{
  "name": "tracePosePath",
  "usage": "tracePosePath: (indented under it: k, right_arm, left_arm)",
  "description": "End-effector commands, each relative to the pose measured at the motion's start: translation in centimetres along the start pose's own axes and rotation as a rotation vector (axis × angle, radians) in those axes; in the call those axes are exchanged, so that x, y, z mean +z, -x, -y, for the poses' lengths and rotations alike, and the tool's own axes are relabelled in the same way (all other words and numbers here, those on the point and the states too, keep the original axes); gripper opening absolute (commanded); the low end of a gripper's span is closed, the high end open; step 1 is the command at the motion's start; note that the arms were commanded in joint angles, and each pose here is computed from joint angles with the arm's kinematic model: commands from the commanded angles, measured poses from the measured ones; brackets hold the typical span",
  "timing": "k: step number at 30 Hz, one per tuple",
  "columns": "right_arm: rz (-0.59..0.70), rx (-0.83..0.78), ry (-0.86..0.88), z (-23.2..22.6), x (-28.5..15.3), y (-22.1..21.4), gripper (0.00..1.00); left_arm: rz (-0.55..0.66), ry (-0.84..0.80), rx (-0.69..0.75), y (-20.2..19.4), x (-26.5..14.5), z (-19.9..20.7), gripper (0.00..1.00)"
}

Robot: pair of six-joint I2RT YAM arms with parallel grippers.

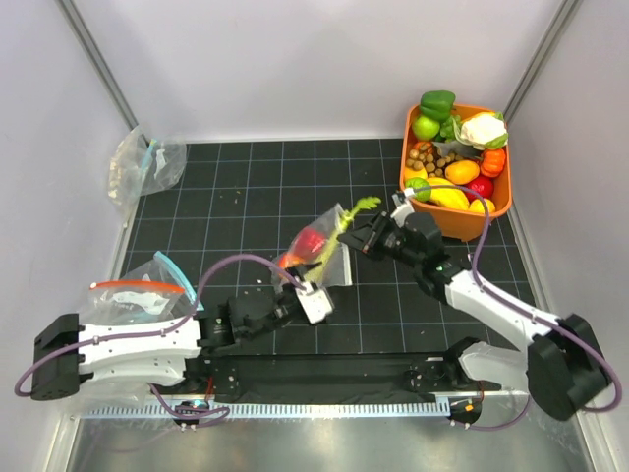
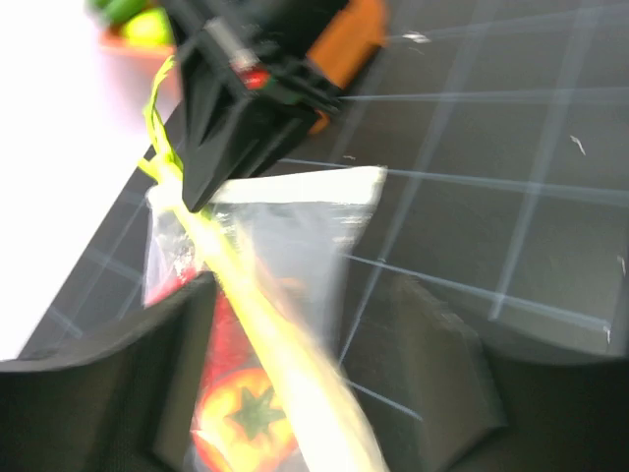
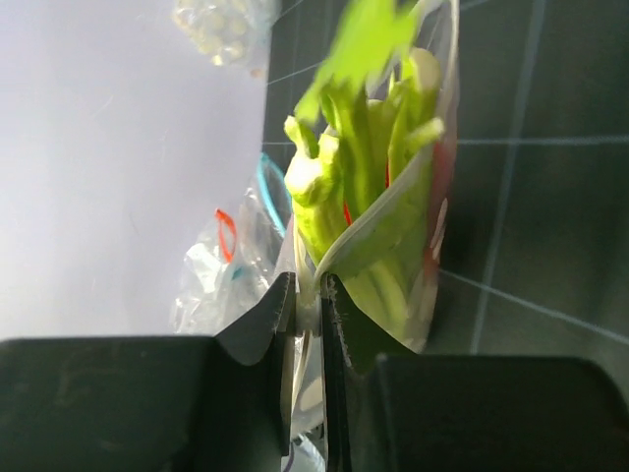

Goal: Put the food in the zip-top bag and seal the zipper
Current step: Zip the zipper food storage bag at the center of the board.

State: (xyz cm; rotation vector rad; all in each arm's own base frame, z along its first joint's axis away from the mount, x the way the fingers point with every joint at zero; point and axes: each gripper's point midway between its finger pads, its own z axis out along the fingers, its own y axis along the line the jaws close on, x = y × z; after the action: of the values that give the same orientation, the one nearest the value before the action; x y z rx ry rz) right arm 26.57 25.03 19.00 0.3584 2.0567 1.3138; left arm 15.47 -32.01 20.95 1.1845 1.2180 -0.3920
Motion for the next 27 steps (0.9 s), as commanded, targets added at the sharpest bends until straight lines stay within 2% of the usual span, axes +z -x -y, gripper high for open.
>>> tracePosePath:
  k: [1, 3, 4, 8, 14, 15, 19, 20, 22, 24, 25, 27]
  right_arm:
    - [-0.025, -0.104, 0.24, -7.5, 1.6, 1.3, 0.01]
    - [-0.061, -0.16, 0.292, -10.5, 2.4, 0.6, 0.01]
    - [-0.084, -0.175, 0.28, -10.5, 3.3, 0.0, 0.01]
    - [-0.099, -0.242, 0.359, -15.4, 3.9, -0.6, 0.01]
    - [-0.125, -0.246, 0.563, -21.3, 0.8, -1.2, 0.01]
    - [-0.096, -0.249, 0.556, -21.1, 0.4, -0.8, 0.01]
    - [-0.022, -0.272, 0.396, -14.7, 0.6, 0.3, 0.01]
    - [-0.04, -0.244, 0.343, -11.4, 0.7, -0.3, 0.01]
    - [-0.038, -0.227, 0.317, -7.5, 0.2, -0.1, 0.01]
    - [-0.051, -0.295, 0.322, -6.7, -0.4, -0.6, 0.01]
    - [-0.09, -0.308, 0.255, -5.0, -0.3, -1.3, 0.01]
    - [-0.096, -0.359, 0.255, -5.6, -0.5, -1.4, 0.01]
  left_arm:
    - [0.121, 0.212, -0.243, 3.1, -1.3, -5.6, 0.81]
    - [0.144, 0.341, -0.342, 2.6, -2.9, -8.6, 0.88]
    - [0.16, 0.38, -0.415, 2.5, -3.4, -9.3, 0.94]
    - [0.164, 0.57, -0.578, 2.2, -6.6, -13.0, 0.95]
    - [0.111, 0.856, -0.607, -0.4, -11.2, -16.5, 0.94]
    - [0.112, 0.877, -0.611, -0.5, -11.6, -16.7, 0.94]
    - [0.094, 0.884, -0.566, -0.9, -11.8, -16.7, 0.93]
    - [0.085, 0.888, -0.559, -0.9, -11.7, -16.8, 0.93]
    - [0.028, 0.884, -0.522, -1.7, -10.6, -16.4, 0.96]
    - [0.004, 0.88, -0.513, -1.7, -9.8, -16.4, 0.98]
    - [-0.002, 0.868, -0.511, -1.5, -9.3, -16.2, 0.99]
    - [-0.015, 0.833, -0.51, -1.3, -8.2, -15.9, 1.0]
